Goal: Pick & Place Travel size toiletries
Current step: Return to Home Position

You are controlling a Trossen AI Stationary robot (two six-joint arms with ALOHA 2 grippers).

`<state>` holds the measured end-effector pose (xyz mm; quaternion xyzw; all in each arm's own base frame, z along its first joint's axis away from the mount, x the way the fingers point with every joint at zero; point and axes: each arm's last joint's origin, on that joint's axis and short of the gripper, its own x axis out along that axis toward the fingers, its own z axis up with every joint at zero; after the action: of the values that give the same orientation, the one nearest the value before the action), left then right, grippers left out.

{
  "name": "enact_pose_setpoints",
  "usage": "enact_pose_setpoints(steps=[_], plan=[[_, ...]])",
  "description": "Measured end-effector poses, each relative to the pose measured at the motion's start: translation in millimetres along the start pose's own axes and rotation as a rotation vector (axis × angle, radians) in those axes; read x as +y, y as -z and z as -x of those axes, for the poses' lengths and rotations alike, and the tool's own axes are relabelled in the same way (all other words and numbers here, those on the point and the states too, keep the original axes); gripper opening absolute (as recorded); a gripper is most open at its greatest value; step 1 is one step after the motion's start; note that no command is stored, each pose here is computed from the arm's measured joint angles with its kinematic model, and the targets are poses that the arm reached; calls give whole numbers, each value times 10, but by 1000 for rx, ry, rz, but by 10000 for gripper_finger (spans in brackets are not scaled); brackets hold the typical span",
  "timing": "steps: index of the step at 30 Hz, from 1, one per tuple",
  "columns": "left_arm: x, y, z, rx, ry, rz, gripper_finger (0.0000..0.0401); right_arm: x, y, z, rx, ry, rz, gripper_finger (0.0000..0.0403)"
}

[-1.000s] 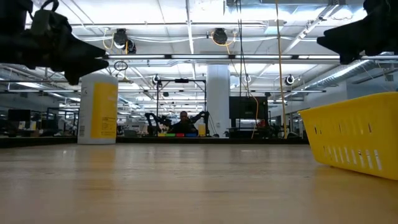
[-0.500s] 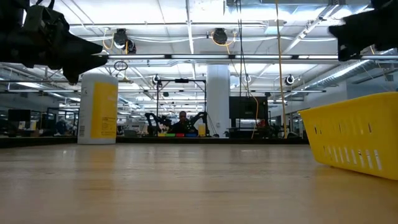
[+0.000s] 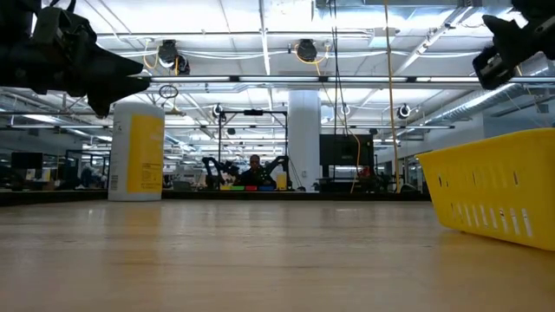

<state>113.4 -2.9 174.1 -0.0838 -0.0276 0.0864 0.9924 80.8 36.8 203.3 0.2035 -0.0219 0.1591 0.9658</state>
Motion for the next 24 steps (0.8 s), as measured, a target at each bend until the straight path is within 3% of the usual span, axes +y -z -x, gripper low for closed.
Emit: enact_pose_setpoints(steps=[3, 8, 14, 24], plan=[[0, 0, 0, 0, 0, 0, 200, -8, 0, 1, -38, 42, 196, 130], [0, 0, 0, 0, 0, 0, 200, -188, 106, -34, -81, 213, 261, 130], [0, 0, 0, 0, 0, 0, 200, -358, 137, -37, -17, 81, 287, 130], [1, 5, 0, 6, -1, -1, 200, -425, 165, -31, 32, 110, 271, 130]])
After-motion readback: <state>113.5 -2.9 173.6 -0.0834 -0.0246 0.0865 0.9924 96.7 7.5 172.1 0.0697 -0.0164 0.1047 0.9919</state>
